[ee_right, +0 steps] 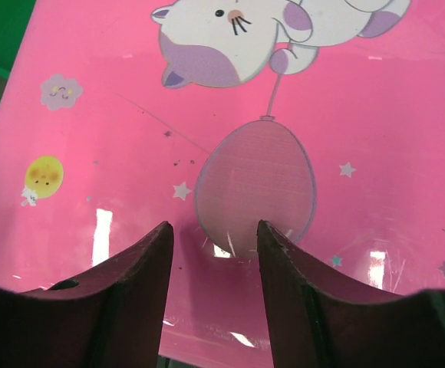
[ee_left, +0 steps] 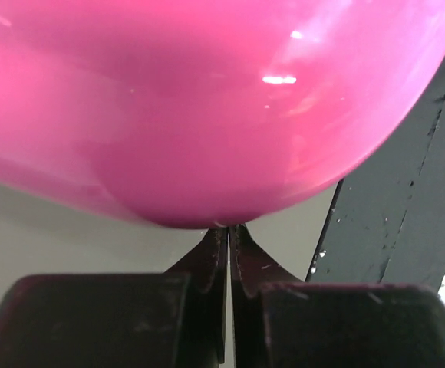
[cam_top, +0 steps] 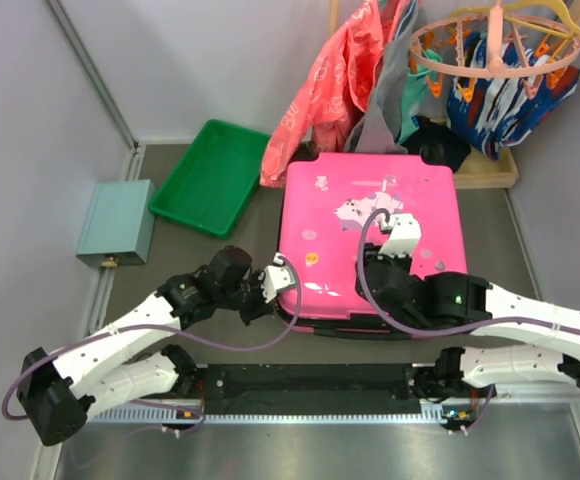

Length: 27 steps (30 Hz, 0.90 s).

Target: Open, take out, and arrange the luggage

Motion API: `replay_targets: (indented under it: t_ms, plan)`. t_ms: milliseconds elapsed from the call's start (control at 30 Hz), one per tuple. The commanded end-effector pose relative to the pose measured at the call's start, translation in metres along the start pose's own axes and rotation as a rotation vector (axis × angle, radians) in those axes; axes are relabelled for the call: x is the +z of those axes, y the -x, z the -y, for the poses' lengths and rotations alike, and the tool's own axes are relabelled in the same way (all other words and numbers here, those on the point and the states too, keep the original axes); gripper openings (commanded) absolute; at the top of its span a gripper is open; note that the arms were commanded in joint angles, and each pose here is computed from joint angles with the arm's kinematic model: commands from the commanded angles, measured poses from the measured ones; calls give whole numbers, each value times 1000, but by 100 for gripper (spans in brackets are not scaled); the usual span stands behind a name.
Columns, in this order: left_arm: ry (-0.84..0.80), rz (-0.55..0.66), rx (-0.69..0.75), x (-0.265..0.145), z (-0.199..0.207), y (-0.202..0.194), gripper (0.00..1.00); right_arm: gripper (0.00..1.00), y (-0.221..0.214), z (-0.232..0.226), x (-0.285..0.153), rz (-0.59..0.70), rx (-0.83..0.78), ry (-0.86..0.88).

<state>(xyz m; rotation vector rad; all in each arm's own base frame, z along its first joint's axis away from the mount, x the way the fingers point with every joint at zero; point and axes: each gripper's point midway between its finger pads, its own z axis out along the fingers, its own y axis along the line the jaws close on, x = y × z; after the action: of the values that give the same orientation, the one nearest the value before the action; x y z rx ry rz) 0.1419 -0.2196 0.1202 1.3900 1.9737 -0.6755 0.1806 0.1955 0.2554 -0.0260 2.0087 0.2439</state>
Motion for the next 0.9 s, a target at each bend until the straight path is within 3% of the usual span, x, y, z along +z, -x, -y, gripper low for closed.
replay_targets:
  t_ms: [0,67,133,167,200,333,533,767,867]
  plan:
    - [163,158,113,-2,-35,49,0,47,-5,-11,0,-57,-93,43]
    - [222,155,132,-8,-45,51,0,46,1,-17,-3,-75,-79,20]
    - [229,157,134,-10,-47,52,0,46,-5,-5,-16,-102,-164,-40]
    - [210,158,133,-7,-44,50,0,47,6,-13,-18,-70,-115,-81]
    - [204,160,131,-6,-42,50,0,47,3,7,-28,-95,-205,-144]
    - [219,150,134,-5,-45,43,0,51,-8,-4,-42,-159,-279,-173]
    - [287,164,156,-13,-57,47,0,52,-32,17,-59,-235,-59,-112]
    - [197,213,147,-8,-42,58,0,56,-65,22,-61,-325,-115,-160]
    - [167,219,144,-5,-37,60,0,64,-71,20,-64,-357,-100,-163]
